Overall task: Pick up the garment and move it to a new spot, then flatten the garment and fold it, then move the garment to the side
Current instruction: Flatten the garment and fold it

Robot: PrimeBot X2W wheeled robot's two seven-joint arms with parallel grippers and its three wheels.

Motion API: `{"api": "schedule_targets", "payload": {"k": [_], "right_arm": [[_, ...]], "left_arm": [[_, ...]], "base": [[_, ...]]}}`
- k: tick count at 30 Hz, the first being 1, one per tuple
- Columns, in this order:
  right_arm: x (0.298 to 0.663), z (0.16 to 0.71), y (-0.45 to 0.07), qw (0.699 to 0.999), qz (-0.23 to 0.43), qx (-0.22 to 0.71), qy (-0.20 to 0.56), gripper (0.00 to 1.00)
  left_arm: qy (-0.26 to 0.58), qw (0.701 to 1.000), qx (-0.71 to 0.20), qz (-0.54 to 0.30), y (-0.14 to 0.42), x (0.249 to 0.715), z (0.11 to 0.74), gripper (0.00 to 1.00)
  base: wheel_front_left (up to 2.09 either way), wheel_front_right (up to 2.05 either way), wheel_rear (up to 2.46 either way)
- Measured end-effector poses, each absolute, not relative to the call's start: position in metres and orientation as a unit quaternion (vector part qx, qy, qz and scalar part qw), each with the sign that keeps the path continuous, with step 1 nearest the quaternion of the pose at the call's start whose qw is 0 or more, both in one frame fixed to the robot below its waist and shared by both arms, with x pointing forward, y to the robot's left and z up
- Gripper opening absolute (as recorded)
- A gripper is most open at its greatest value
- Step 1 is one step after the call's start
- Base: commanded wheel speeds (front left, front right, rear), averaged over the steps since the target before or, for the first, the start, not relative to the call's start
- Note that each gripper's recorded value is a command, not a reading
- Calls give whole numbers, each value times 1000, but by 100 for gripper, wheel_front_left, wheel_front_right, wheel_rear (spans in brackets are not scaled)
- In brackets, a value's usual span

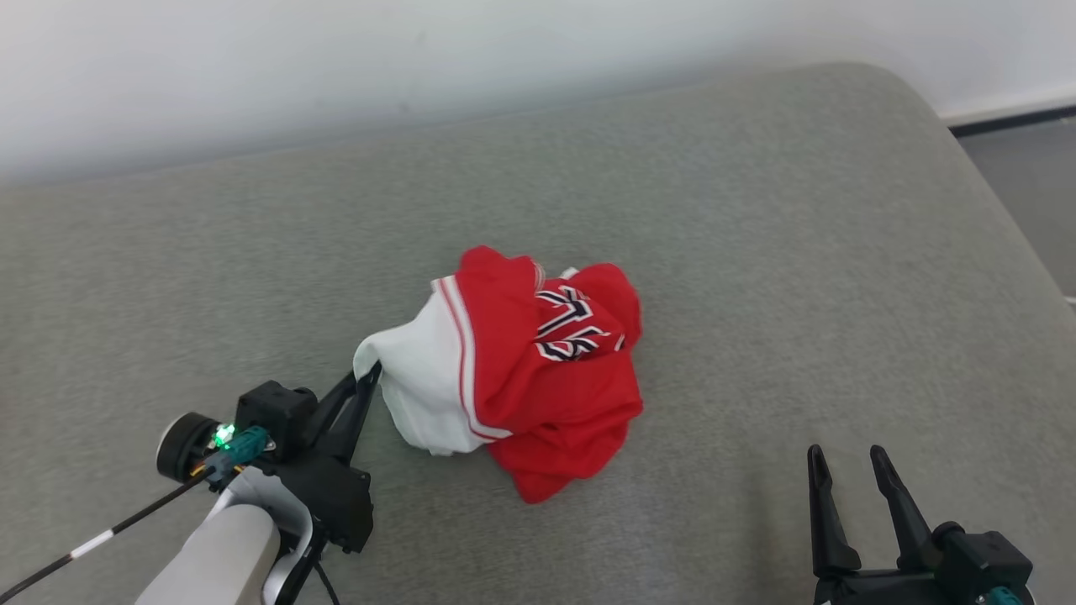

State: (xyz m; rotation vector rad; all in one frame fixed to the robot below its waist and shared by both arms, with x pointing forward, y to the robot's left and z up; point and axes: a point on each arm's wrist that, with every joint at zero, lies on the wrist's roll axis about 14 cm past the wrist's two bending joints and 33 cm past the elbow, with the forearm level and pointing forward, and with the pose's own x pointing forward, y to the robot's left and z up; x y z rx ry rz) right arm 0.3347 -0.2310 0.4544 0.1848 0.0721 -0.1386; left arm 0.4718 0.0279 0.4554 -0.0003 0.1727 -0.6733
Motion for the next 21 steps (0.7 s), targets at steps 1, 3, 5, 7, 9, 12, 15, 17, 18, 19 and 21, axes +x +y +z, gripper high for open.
{"api": "schedule_targets", "payload": {"k": [1,3,5,7,9,12,15,17,18,19,21], "right_arm": [[336,454,-227,993,-62,93,37,100],[340,456,-219,994,-48,93,34,100],[345,457,-210,995,-34,94,32,100],[347,457,-201,995,-18,94,32,100],[351,458,-192,995,-3,96,32,100],[356,461,-178,995,20,97,28,100],[362,463,-163,994,43,99,25,100],[363,465,-159,994,49,99,24,100],[365,465,-155,993,56,99,23,100],[366,466,-151,993,63,99,22,100],[368,469,-144,992,73,99,19,100]], "left_arm": [[72,944,-2,-322,33,473,464,0],[54,952,-6,-302,47,471,476,0],[44,958,-6,-282,63,464,483,0],[35,965,-9,-259,80,456,488,0],[30,971,-11,-236,98,445,491,0],[34,981,-18,-191,128,426,490,0],[44,987,-29,-150,153,403,483,0],[50,989,-34,-137,159,395,480,0],[55,990,-41,-123,166,387,476,0],[61,991,-51,-106,172,379,473,0],[73,992,-66,-75,184,364,465,0]], "base": [[0,0,0],[0,0,0],[0,0,0],[0,0,0],[0,0,0],[0,0,0],[0,0,0],[0,0,0],[0,0,0],[0,0,0],[0,0,0]]}}
